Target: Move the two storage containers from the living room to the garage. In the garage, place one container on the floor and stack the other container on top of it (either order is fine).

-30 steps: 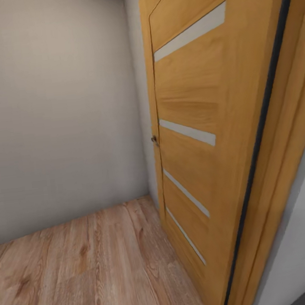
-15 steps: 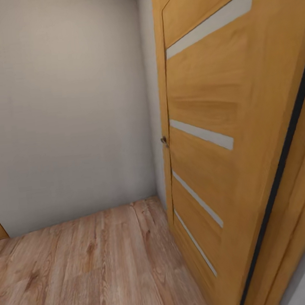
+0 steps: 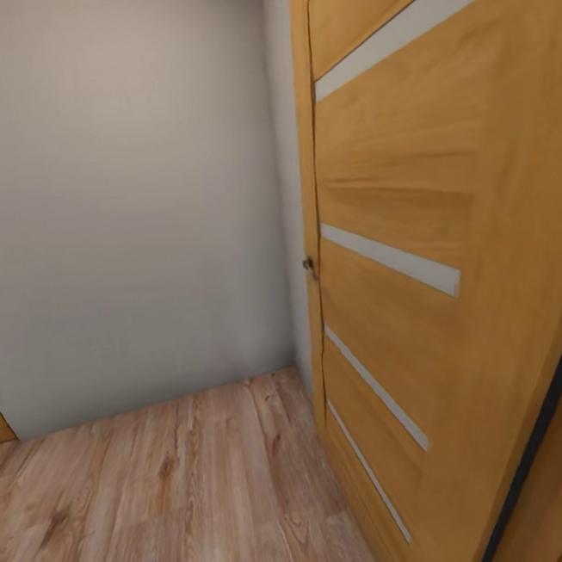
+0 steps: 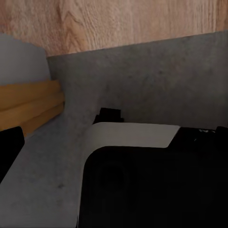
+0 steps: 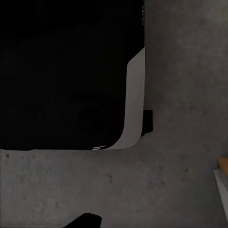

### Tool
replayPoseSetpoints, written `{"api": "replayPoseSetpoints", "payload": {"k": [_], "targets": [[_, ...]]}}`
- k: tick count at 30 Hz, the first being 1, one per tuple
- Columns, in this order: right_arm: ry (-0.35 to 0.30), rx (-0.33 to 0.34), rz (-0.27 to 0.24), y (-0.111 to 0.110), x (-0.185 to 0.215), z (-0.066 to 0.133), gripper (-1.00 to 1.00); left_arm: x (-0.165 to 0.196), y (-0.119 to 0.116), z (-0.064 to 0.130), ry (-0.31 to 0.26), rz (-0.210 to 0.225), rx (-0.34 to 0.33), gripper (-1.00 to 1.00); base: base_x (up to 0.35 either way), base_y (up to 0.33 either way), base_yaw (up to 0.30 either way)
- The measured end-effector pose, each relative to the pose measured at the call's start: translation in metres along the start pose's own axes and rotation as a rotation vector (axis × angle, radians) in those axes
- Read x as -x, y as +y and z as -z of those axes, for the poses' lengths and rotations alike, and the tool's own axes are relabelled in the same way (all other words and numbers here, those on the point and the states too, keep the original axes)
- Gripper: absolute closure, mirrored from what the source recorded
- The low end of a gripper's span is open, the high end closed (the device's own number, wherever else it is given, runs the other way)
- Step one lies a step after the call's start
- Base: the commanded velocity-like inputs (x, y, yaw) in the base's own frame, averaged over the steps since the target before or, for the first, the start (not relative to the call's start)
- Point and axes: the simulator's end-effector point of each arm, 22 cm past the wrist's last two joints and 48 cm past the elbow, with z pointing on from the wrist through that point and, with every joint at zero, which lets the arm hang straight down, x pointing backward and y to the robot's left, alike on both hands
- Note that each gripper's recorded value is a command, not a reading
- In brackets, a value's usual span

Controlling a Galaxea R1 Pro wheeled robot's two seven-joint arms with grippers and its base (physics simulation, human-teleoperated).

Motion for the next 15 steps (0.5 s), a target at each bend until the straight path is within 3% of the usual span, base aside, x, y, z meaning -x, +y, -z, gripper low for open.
{"api": "replayPoseSetpoints", "payload": {"k": [15], "targets": [[0.000, 0.000, 0.000, -0.0002, -0.0001, 0.0001, -1.00, -0.0002, -0.0008, 0.0001, 0.000, 0.000, -0.001, -1.00, 0.022, 0.000, 0.254]]}}
